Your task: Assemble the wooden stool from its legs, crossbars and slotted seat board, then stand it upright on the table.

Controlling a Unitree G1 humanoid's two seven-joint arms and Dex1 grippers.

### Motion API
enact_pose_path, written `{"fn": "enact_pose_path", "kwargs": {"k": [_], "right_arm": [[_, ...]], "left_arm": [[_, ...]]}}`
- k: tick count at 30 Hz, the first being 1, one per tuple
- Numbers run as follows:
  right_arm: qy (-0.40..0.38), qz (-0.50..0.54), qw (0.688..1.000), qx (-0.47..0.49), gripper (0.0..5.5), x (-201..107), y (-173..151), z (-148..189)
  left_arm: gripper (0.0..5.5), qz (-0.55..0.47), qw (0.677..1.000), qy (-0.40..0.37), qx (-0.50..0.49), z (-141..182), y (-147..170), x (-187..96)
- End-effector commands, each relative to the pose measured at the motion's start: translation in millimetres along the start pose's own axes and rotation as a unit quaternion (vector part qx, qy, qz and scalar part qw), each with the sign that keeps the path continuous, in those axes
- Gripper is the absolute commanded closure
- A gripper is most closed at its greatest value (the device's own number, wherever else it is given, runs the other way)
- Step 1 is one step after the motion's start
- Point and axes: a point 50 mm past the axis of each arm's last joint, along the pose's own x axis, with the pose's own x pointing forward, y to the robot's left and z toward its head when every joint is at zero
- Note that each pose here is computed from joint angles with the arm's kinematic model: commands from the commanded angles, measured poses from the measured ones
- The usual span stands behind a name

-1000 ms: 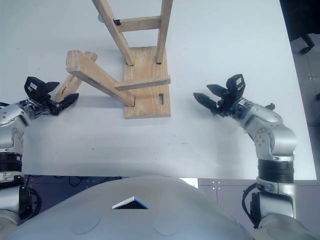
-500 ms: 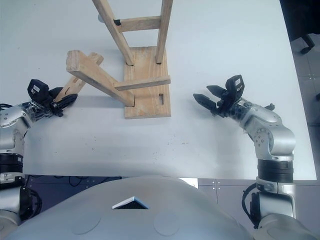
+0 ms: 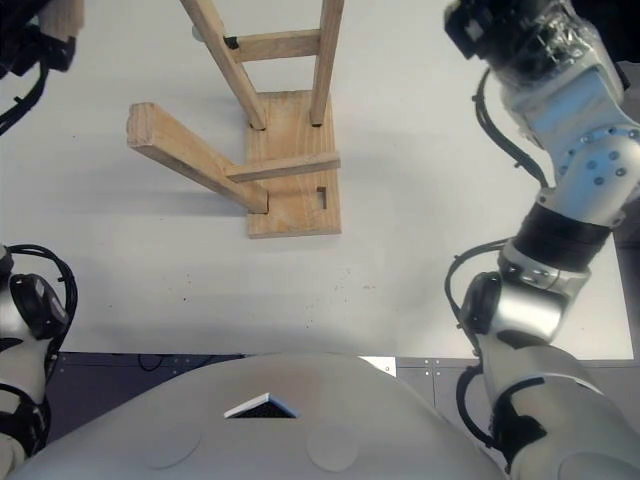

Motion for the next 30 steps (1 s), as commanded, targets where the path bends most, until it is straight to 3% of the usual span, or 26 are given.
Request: {"fn": "enact_pose_path", "kwargs": {"k": [1,13,21,26,27,30], "right_arm": [[0.007,0.061,0.998,0.012,1.92,22,21,-6],[0.03,0.094,0.993,0.065,1.92,57,24,-33],[0.017,0.087,0.993,0.071,3.21,61,22,-38],[0.015,0.076,0.996,0.051,3.34,59,19,-39],[0.013,0.07,0.997,0.043,3.37,57,17,-38],[0.004,0.047,0.999,0.013,3.42,47,12,-35]], "left_arm": [[3.5,-0.034,0.999,0.025,-0.018,-7,-4,11],[3.5,-0.062,0.996,0.049,-0.046,-21,-4,19],[3.5,-0.07,0.995,0.054,-0.053,-20,0,23],[3.5,-0.057,0.995,0.069,-0.052,-18,8,27],[3.14,-0.051,0.995,0.074,-0.052,-17,10,26],[2.76,-0.039,0.994,0.091,-0.054,-15,18,20]]}}
